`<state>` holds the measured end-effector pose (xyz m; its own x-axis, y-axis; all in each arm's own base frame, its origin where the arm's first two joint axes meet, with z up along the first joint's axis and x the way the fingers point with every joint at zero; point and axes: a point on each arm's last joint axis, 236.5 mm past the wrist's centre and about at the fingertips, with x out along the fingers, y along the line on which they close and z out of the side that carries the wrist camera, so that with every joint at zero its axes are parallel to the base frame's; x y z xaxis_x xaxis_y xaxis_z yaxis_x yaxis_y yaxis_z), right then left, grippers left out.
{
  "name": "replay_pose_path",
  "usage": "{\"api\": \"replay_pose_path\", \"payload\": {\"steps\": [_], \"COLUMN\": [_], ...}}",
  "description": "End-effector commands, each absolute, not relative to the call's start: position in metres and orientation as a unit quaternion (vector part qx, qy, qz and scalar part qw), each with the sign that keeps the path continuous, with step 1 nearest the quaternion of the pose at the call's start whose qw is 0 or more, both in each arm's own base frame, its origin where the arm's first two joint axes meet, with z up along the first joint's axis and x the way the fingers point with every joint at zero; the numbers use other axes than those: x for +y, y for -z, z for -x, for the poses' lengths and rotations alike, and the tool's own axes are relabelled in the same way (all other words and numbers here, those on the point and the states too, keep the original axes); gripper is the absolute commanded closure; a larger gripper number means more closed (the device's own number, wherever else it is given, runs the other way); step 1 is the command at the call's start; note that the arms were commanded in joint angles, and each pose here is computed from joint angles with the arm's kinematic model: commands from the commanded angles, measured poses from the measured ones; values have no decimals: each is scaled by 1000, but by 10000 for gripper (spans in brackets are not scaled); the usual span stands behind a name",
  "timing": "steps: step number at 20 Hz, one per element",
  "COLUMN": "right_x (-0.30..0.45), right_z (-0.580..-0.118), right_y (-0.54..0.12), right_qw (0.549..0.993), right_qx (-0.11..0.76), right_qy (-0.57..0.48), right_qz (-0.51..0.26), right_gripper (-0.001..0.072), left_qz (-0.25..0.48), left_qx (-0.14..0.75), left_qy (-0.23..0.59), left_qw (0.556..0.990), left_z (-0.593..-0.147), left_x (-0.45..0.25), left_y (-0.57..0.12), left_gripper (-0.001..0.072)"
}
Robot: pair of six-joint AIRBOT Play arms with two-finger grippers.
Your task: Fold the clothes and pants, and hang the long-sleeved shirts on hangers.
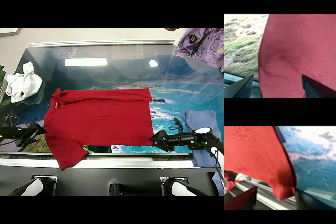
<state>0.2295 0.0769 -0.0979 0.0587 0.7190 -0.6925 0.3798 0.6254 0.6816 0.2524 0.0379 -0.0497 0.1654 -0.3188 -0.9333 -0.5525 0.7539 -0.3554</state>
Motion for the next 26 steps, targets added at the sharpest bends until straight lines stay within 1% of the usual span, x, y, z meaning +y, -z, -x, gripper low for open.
{"api": "replay_pose_path", "payload": {"steps": [1, 2, 4, 5, 6, 7, 10, 14, 23, 26], "right_x": [81, 81, 79, 78, 77, 77, 77, 76, 72, 72], "right_z": [-226, -227, -231, -234, -237, -240, -241, -241, -248, -248], "right_y": [99, 99, 101, 102, 102, 101, 102, 102, 105, 105], "right_qw": [593, 593, 598, 603, 607, 609, 610, 612, 622, 622], "right_qx": [672, 672, 667, 663, 658, 654, 653, 653, 643, 643], "right_qy": [-140, -138, -131, -126, -124, -124, -123, -122, -109, -109], "right_qz": [-420, -422, -424, -426, -429, -431, -431, -430, -432, -433], "right_gripper": [239, 258, 421, 558, 630, 684, 685, 685, 685, 685], "left_qz": [344, 344, 352, 359, 367, 376, 394, 393, 393, 400], "left_qx": [637, 635, 623, 615, 604, 591, 563, 568, 626, 640], "left_qy": [-86, -87, -85, -86, -73, -52, -42, -39, 4, 8], "left_qw": [684, 686, 693, 697, 704, 711, 725, 722, 673, 656], "left_z": [-254, -255, -262, -266, -272, -277, -281, -273, -267, -255], "left_x": [38, 38, 38, 39, 38, 36, 57, 79, 53, 41], "left_y": [49, 49, 47, 46, 43, 38, 35, 52, 94, 104], "left_gripper": [-4, -4, -4, -5, -5, -5, -5, -5, -5, -5]}}
